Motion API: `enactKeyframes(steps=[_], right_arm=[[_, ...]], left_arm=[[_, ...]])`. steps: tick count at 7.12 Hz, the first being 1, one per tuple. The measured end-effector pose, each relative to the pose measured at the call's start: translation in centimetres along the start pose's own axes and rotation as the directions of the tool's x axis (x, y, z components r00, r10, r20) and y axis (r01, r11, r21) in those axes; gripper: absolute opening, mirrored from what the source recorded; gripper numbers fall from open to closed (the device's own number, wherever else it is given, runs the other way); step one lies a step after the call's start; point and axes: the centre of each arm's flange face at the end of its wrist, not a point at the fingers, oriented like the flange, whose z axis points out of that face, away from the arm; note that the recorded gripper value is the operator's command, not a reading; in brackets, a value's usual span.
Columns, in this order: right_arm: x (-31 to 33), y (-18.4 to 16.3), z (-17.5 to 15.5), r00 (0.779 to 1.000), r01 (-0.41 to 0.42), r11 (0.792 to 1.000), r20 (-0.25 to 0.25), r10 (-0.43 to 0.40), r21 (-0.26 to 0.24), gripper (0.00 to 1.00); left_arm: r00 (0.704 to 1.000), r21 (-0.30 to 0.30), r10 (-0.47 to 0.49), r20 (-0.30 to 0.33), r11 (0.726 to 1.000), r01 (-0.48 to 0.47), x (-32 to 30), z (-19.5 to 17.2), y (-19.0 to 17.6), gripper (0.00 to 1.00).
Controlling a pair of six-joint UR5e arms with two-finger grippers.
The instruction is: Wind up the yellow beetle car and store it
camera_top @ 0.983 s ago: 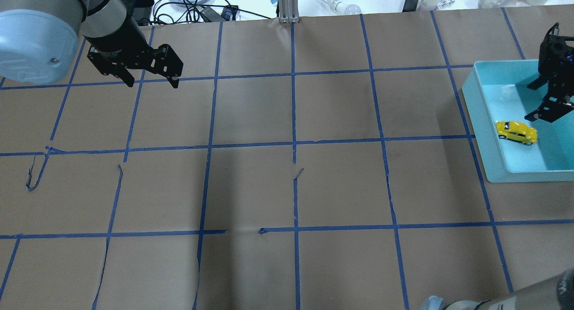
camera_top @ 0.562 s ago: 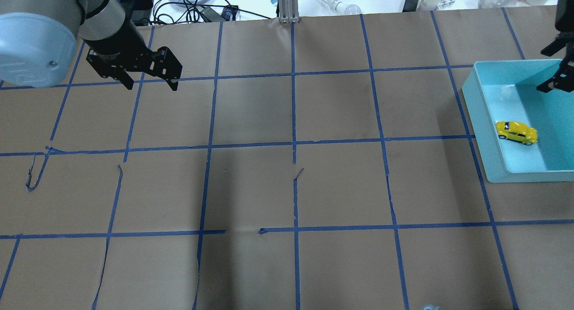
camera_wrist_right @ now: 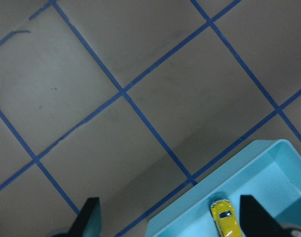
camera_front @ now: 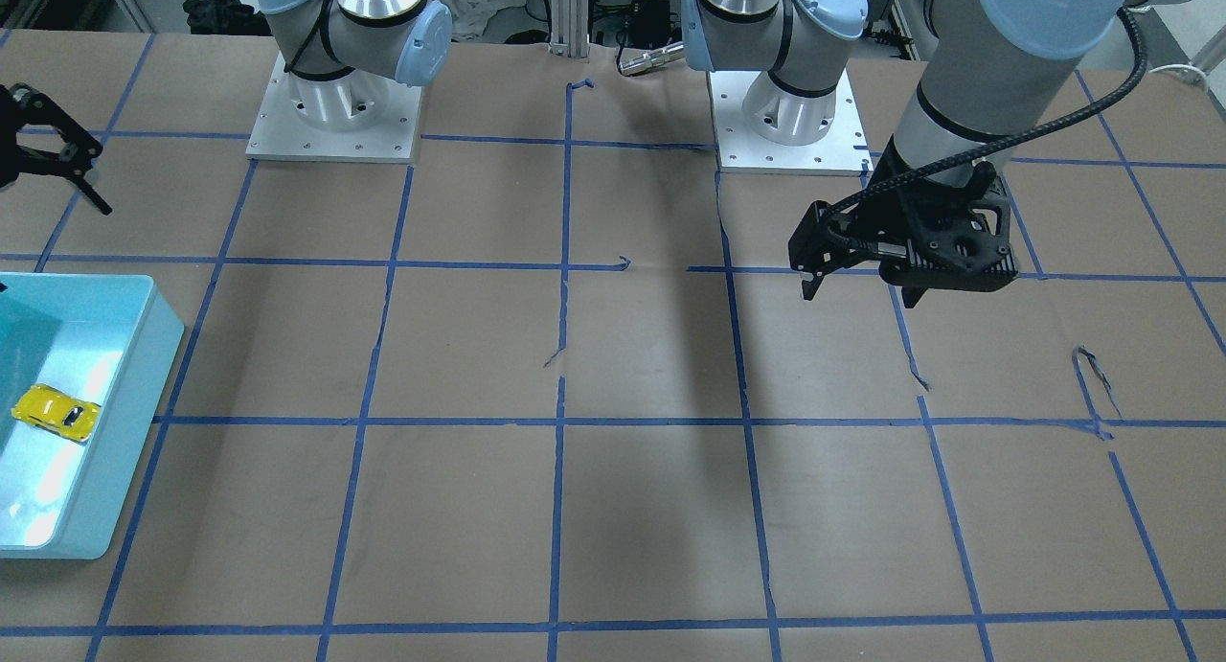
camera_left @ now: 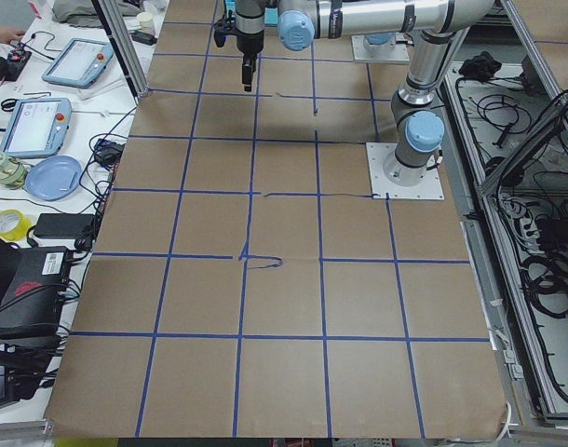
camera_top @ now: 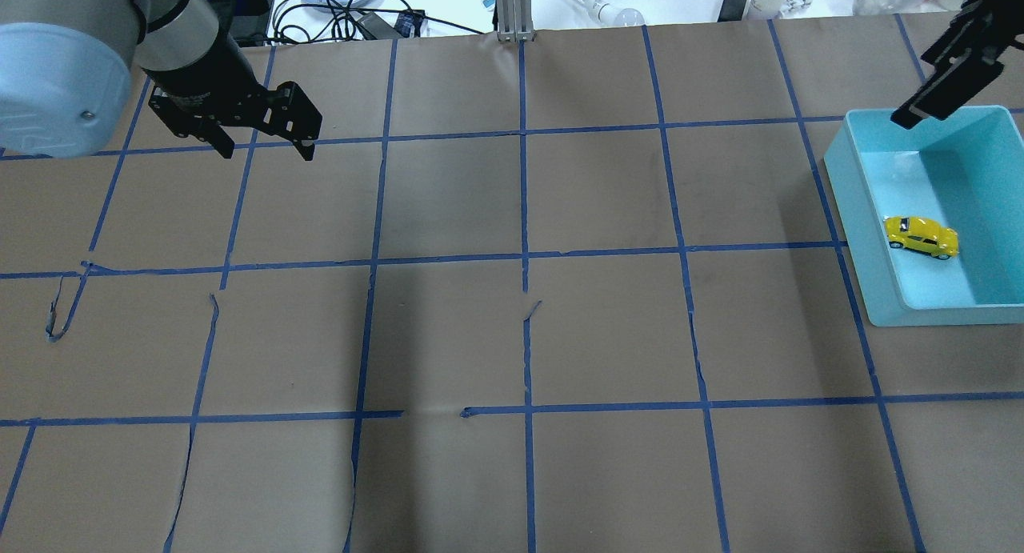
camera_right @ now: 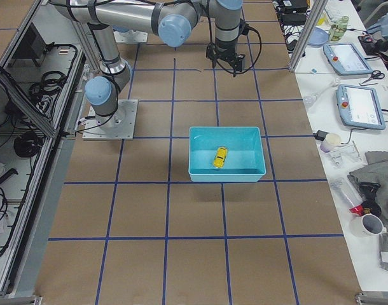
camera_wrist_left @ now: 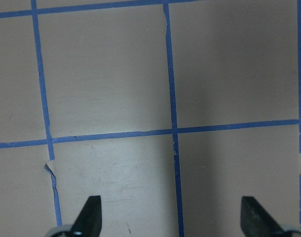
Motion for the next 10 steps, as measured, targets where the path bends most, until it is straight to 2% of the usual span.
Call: enactKeyframes(steps=[1, 2, 4, 5, 6, 8, 9, 10], right_arm=[[-2.6, -2.9, 0.2, 0.998, -0.06, 0.998, 0.006, 0.06, -0.005, 1.0], [-5.3, -5.7, 0.6, 0.996, -0.085, 0.996, 0.007, 0.085, -0.016, 1.0], [-10.0, -10.1, 1.7, 0.987, -0.16, 0.985, -0.032, 0.158, -0.065, 1.0], [-12.2, -11.7, 2.0, 0.972, -0.229, 0.97, -0.064, 0.224, -0.084, 1.0], [-13.6, -12.8, 2.4, 0.94, -0.337, 0.938, -0.092, 0.329, -0.088, 1.0], [-14.9, -13.6, 2.8, 0.815, -0.577, 0.814, -0.121, 0.567, -0.065, 1.0], [-15.0, -13.8, 3.0, 0.766, -0.64, 0.766, -0.12, 0.631, -0.059, 1.0], [-15.1, -13.8, 3.1, 0.737, -0.674, 0.737, -0.115, 0.666, -0.054, 1.0]], left_arm=[[1.0, -0.008, -0.002, 0.002, 1.0, 0.002, 0.1, 0.2, 0.0, 1.0], [1.0, -0.022, -0.009, 0.0, 1.0, 0.009, 0.2, 0.7, 0.0, 1.0], [1.0, -0.019, -0.021, -0.001, 1.0, 0.021, 0.0, 0.4, 0.3, 1.0], [1.0, -0.015, -0.031, 0.0, 0.999, 0.031, -0.1, 0.3, 0.2, 1.0], [0.999, -0.011, -0.035, 0.003, 0.999, 0.035, -0.2, 0.2, 0.2, 1.0], [0.999, -0.013, -0.033, 0.004, 0.999, 0.033, -0.2, 0.0, 0.4, 1.0], [0.999, -0.014, -0.032, 0.003, 0.999, 0.032, -0.1, 0.0, 0.4, 1.0], [1.0, -0.017, -0.03, 0.002, 0.999, 0.03, 0.0, -0.1, 0.5, 1.0]])
